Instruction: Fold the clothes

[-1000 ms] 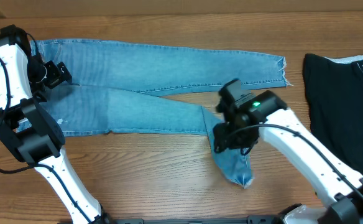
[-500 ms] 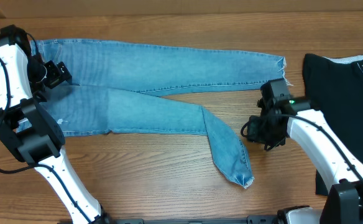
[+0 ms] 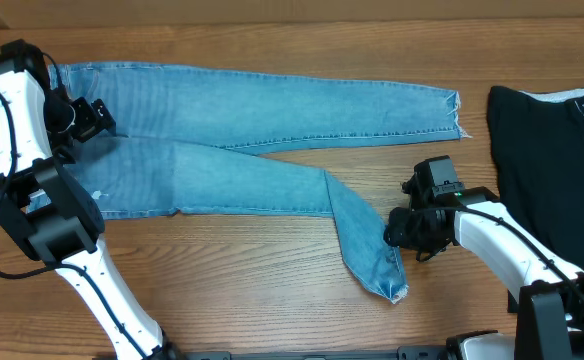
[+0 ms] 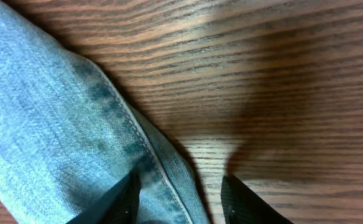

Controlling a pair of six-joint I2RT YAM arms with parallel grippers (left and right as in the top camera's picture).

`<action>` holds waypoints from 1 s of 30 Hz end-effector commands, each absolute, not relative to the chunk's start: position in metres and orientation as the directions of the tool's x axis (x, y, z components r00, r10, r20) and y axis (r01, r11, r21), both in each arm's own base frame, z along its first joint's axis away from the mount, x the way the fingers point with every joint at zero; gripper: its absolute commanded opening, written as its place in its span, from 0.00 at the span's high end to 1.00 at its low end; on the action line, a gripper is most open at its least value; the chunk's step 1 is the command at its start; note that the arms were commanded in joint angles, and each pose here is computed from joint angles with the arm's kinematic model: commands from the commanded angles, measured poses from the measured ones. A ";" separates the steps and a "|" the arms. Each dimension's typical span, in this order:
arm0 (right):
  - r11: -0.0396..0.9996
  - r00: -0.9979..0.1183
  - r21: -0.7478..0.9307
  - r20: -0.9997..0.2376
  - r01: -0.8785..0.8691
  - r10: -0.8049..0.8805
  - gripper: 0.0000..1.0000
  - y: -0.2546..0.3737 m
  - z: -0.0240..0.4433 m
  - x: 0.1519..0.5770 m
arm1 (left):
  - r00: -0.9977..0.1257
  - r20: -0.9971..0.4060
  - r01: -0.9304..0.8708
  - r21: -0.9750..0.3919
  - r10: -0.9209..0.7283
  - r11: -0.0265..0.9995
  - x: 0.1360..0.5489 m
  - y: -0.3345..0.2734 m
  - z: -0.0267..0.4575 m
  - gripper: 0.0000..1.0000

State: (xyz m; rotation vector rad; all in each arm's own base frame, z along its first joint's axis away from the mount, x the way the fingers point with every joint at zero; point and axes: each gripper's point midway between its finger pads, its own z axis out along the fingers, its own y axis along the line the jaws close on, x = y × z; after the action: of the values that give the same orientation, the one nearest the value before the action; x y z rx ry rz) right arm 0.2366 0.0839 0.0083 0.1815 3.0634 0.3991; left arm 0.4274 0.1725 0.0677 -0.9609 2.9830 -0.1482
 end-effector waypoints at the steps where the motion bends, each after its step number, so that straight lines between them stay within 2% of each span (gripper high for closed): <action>1: 0.958 -0.993 0.269 -0.041 0.094 0.109 0.54 0.085 0.002 0.232 | -0.805 -0.010 -0.588 -0.109 -0.593 0.801 0.430 0.171 0.085 0.00; 2: 0.958 -0.993 0.271 -0.045 0.094 0.110 0.55 0.085 -0.001 0.232 | -0.805 -0.010 -0.588 -0.109 -0.593 0.801 0.430 0.171 0.085 0.00; 4: 0.960 -0.993 0.264 -0.051 0.094 0.111 0.68 0.084 -0.002 0.232 | -0.805 -0.010 -0.588 -0.109 -0.593 0.801 0.430 0.171 0.085 0.00; 5: 0.966 -0.991 0.237 -0.058 0.104 0.121 0.78 0.079 -0.003 0.233 | -0.805 -0.010 -0.588 -0.109 -0.593 0.801 0.430 0.171 0.085 0.00; 6: 0.971 -0.990 0.212 -0.065 0.110 0.126 0.81 0.074 -0.006 0.233 | -0.805 -0.010 -0.588 -0.109 -0.593 0.801 0.430 0.171 0.085 0.00; 10: 0.980 -0.980 0.093 -0.079 0.174 0.181 0.81 0.053 -0.019 0.238 | -0.805 -0.010 -0.588 -0.110 -0.593 0.801 0.430 0.171 0.085 0.00; 13: 0.969 -0.952 -0.016 -0.193 0.246 0.238 0.81 0.031 -0.009 0.264 | -0.805 -0.010 -0.589 -0.110 -0.593 0.801 0.430 0.171 0.085 0.00; 16: 0.960 -0.905 -0.051 -0.350 0.277 0.242 0.80 0.019 0.017 0.308 | -0.805 -0.010 -0.589 -0.109 -0.593 0.801 0.430 0.172 0.085 0.00; 17: 0.964 -0.900 -0.033 -0.366 0.264 0.234 0.75 0.023 0.022 0.316 | -0.805 -0.009 -0.589 -0.109 -0.593 0.801 0.430 0.172 0.085 0.00; 18: 0.974 -0.909 0.000 -0.359 0.225 0.210 0.71 0.031 0.026 0.320 | -0.805 -0.009 -0.589 -0.109 -0.593 0.801 0.430 0.172 0.085 0.00; 20: 0.989 -0.947 0.119 -0.299 0.084 0.117 0.59 0.061 0.049 0.324 | -0.805 -0.009 -0.588 -0.108 -0.593 0.801 0.430 0.172 0.085 0.00; 21: 0.988 -0.957 0.148 -0.280 0.033 0.074 0.58 0.070 0.063 0.325 | -0.805 -0.010 -0.588 -0.108 -0.593 0.801 0.430 0.172 0.085 0.00; 22: 0.984 -0.966 0.176 -0.258 -0.038 0.009 0.57 0.079 0.086 0.324 | -0.805 -0.010 -0.589 -0.109 -0.593 0.801 0.430 0.172 0.085 0.00; 24: 0.974 -0.971 0.210 -0.240 -0.079 -0.027 0.60 0.086 0.091 0.319 | -0.806 -0.009 -0.588 -0.109 -0.592 0.802 0.430 0.171 0.085 0.00; 26: 0.974 -0.980 0.216 -0.195 -0.072 -0.029 0.66 0.086 0.078 0.308 | -0.805 -0.010 -0.588 -0.109 -0.593 0.801 0.430 0.172 0.085 0.00; 30: 0.960 -0.992 0.273 -0.122 -0.066 -0.034 0.66 0.094 0.043 0.284 | -0.805 -0.009 -0.588 -0.109 -0.593 0.801 0.430 0.172 0.085 0.00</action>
State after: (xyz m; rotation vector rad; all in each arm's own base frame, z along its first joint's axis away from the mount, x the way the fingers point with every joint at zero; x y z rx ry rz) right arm 0.3002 0.0861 0.0600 -0.0542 2.9533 0.3248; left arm 0.4274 0.1725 0.0677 -0.9609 2.9830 -0.1482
